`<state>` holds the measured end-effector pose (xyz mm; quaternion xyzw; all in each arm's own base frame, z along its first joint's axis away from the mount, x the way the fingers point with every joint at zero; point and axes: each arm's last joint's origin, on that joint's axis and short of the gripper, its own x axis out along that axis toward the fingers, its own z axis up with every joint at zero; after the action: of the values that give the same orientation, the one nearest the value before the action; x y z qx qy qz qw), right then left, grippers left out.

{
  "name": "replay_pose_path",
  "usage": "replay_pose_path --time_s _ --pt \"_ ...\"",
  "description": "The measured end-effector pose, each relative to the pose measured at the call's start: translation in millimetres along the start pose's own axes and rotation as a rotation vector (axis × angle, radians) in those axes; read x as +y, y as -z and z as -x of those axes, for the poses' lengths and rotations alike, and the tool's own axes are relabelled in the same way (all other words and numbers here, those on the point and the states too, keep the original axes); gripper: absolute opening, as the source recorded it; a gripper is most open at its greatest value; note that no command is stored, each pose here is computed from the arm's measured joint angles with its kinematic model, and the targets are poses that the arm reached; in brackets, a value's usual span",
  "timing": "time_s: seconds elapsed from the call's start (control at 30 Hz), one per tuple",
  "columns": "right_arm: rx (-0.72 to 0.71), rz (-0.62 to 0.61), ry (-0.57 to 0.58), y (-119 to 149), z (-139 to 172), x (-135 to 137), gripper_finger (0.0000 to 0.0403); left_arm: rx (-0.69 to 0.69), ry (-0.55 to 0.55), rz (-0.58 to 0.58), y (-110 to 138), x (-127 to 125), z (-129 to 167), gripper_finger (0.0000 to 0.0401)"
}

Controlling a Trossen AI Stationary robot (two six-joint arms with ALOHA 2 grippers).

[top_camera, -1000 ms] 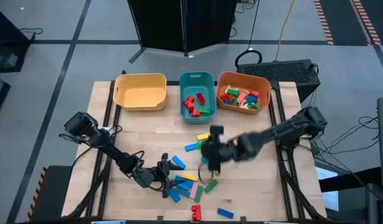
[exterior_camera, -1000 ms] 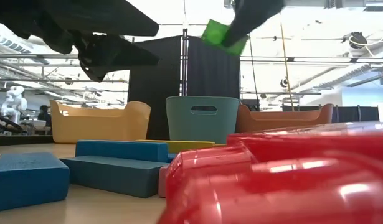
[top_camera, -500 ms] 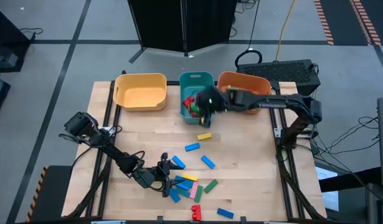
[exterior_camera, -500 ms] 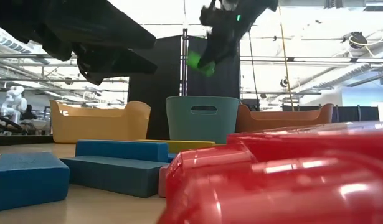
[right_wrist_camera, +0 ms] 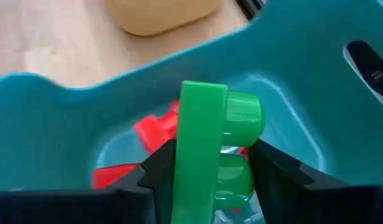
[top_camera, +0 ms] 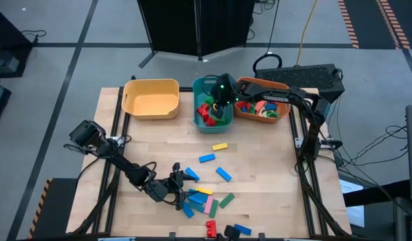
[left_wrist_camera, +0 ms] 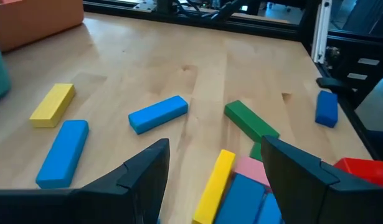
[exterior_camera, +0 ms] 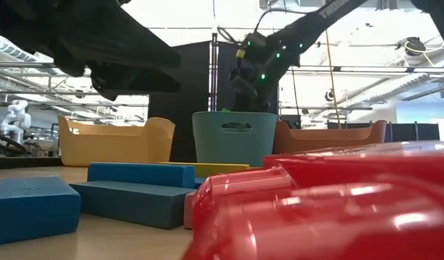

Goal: Sort blocks by size
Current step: Put the green 2 stud game piece into the blue bin, then put the red 2 stud game piece into the blue bin

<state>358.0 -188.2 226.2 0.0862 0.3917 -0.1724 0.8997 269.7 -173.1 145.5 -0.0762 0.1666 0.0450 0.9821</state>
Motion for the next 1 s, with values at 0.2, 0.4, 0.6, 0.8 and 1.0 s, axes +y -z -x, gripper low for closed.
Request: replay_pose_path --time_s 0.2,0.4,0.6,0.8,1.0 --pt "0.003 -0.014 -0.02 6 -14 -17 0.0168 0.016 -0.038 -0.006 -1 9 -5 0.0241" --pt "0.005 -0.003 -0.038 8 -18 -24 0.018 0.014 -0.066 -0.005 -4 16 -10 0.0241" --pt "-0.024 0.021 -0.031 5 -17 -24 0.0208 0.053 -0.102 -0.025 -2 26 -15 0.0241" --pt "-0.054 0.025 -0.025 1 -13 -24 0.0247 0.075 -0.099 -0.076 -2 29 -17 0.0241" --pt "-0.104 0.071 -0.033 -10 8 -12 0.0259 0.089 -0.057 -0.101 -1 28 -17 0.0241"
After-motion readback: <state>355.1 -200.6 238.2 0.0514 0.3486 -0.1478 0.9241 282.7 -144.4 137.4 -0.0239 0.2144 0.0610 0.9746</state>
